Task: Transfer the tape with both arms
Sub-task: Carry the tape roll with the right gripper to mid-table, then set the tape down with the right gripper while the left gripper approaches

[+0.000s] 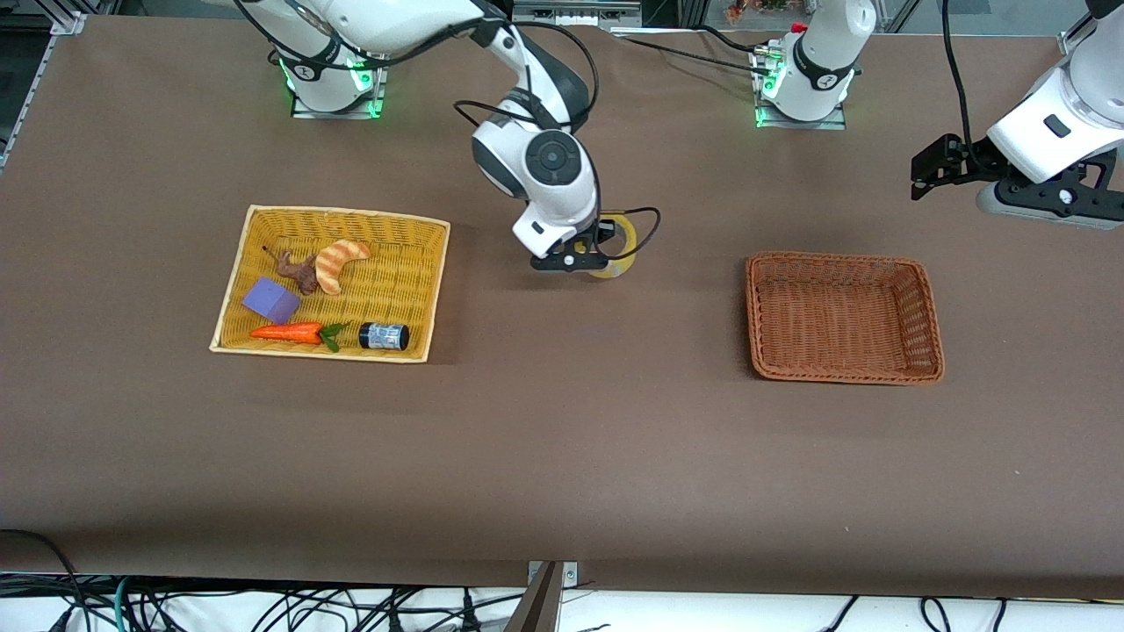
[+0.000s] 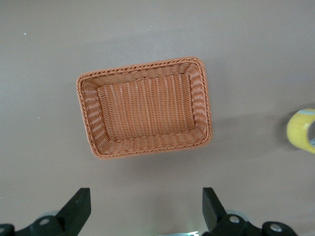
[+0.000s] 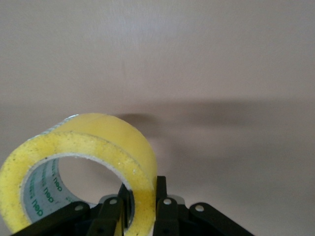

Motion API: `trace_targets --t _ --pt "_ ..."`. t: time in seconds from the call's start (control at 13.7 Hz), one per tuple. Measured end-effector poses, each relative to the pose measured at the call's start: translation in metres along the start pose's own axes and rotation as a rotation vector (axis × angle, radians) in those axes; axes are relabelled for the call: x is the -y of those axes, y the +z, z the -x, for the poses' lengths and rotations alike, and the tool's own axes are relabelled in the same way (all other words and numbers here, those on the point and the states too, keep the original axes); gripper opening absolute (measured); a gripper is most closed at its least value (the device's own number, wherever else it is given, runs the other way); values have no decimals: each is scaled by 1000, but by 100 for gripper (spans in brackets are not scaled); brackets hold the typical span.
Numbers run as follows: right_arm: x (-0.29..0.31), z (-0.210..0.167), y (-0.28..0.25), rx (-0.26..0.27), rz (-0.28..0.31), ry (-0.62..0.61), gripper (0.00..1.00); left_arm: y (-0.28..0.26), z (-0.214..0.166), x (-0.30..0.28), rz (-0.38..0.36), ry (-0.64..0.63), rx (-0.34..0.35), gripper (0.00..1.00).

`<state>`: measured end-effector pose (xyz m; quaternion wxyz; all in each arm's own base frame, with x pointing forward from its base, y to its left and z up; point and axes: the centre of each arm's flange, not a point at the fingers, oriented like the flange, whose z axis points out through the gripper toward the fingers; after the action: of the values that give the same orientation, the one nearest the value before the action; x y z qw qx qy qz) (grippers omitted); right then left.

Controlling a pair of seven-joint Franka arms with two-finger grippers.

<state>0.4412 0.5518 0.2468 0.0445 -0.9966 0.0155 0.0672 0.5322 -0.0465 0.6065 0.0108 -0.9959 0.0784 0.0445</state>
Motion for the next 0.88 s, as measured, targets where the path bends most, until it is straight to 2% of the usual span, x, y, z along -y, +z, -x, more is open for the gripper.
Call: trace_targets --t 0.22,0.29,0.44,0.51,0.58,0.66,0.73,0.88 --pt "8 2 18 -5 0 22 22 -2 0 1 0 -2 -2 100" --pt "8 1 17 -8 -3 27 27 -1 0 1 0 -4 0 100" --pt "8 -1 16 -10 -4 40 48 3 -3 1 2 -8 9 100" --pt "8 -1 17 -9 -3 41 54 8 -6 1 4 -7 17 100" --pt "8 -1 18 -9 -4 42 54 12 -9 2 5 -6 25 100" --pt "8 -2 18 -12 -7 44 60 14 -12 2 7 -6 29 100" --pt "8 -4 13 -18 -12 47 68 16 -16 3 9 -5 30 100" --pt "1 -21 -21 -52 -9 69 90 19 -23 4 12 -5 35 100"
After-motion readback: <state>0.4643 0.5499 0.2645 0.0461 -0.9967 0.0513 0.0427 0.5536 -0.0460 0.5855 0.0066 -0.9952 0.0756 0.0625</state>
